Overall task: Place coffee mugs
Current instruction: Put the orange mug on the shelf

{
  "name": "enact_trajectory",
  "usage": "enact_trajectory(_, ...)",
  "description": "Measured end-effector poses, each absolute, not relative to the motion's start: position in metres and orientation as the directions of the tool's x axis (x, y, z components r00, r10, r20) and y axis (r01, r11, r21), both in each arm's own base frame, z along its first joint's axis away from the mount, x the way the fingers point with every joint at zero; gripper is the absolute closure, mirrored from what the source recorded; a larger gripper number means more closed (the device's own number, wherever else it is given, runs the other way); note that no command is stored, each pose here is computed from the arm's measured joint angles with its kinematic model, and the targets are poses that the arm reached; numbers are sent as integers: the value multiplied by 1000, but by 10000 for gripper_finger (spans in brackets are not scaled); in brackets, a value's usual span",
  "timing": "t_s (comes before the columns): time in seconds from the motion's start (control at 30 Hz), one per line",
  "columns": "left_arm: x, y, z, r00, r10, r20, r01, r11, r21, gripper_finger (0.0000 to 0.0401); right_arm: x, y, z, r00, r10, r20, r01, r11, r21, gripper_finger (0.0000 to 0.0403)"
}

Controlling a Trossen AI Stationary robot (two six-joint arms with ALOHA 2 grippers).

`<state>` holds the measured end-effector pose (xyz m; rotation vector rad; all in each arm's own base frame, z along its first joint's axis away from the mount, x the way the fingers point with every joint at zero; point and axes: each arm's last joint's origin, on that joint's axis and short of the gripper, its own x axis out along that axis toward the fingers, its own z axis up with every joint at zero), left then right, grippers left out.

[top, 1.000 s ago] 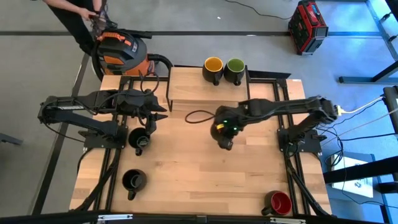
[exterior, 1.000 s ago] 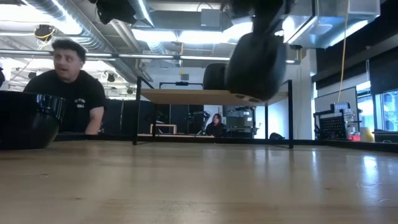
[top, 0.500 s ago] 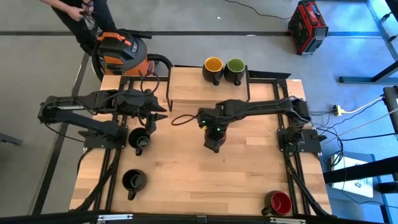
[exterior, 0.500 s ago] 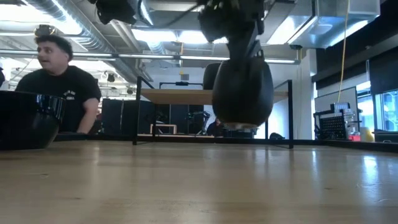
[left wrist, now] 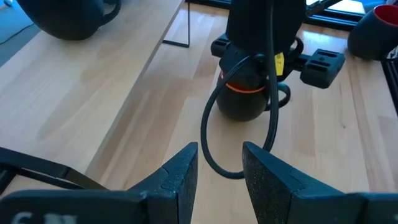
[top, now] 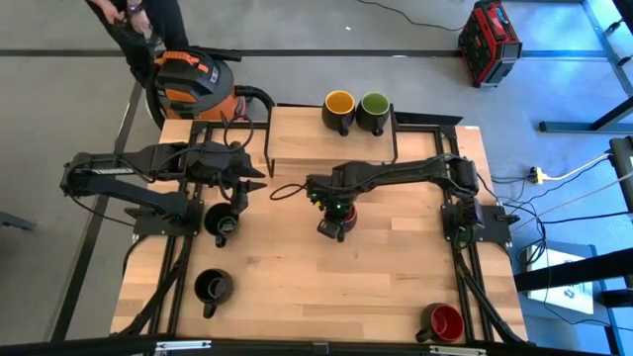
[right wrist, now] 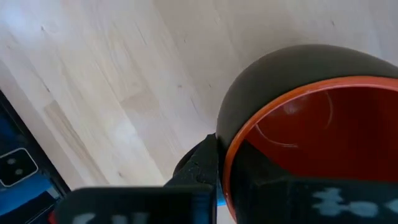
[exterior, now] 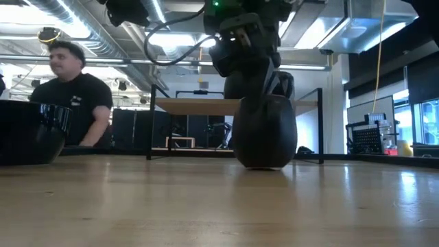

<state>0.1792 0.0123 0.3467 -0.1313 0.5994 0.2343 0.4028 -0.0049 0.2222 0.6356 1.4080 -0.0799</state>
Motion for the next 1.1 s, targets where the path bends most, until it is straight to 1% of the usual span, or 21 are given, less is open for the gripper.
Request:
enact_trajectory(0.2, 179, 12, 347, 800, 180, -572, -244, 969, -37, 281, 407, -5, 218, 203, 294, -934, 418, 837, 354, 396)
enact_trajectory(0.3, 179, 12, 347, 800, 180, -572, -244, 969, -37, 281, 412, -6, 219, 251, 276, -928, 418, 834, 361, 383)
enact_trajectory(0.33, 179, 12, 347, 800, 180, -572, -244, 969, -38, 281, 412, -6, 219, 251, 278, -927, 421, 831, 363, 376)
enact_trajectory(0.47, 179, 12, 347, 801, 176, -572, -245, 968, -45, 281, 411, -5, 219, 243, 295, -924, 414, 830, 374, 339)
enact_trajectory(0.7, 181, 13, 349, 810, 205, -549, -267, 963, -35, 281, 412, -5, 222, 247, 285, -926, 395, 843, 365, 248)
enact_trajectory(0.8, 182, 14, 348, 801, 233, -552, -303, 952, -38, 269, 412, -3, 241, 279, 267, -922, 359, 862, 358, 219)
enact_trajectory(0.9, 185, 14, 346, 793, 243, -558, -314, 949, -33, 241, 403, 2, 275, 326, 218, -920, 304, 897, 320, 200)
enact_trajectory(1.0, 191, 13, 343, 795, 215, -567, -301, 952, -62, 210, 384, 10, 305, 355, 124, -927, 265, 937, 227, 190)
enact_trajectory(1.1, 198, 8, 342, 811, 174, -558, -277, 955, -105, 188, 359, 19, 339, 414, 38, -910, 211, 968, 136, 187)
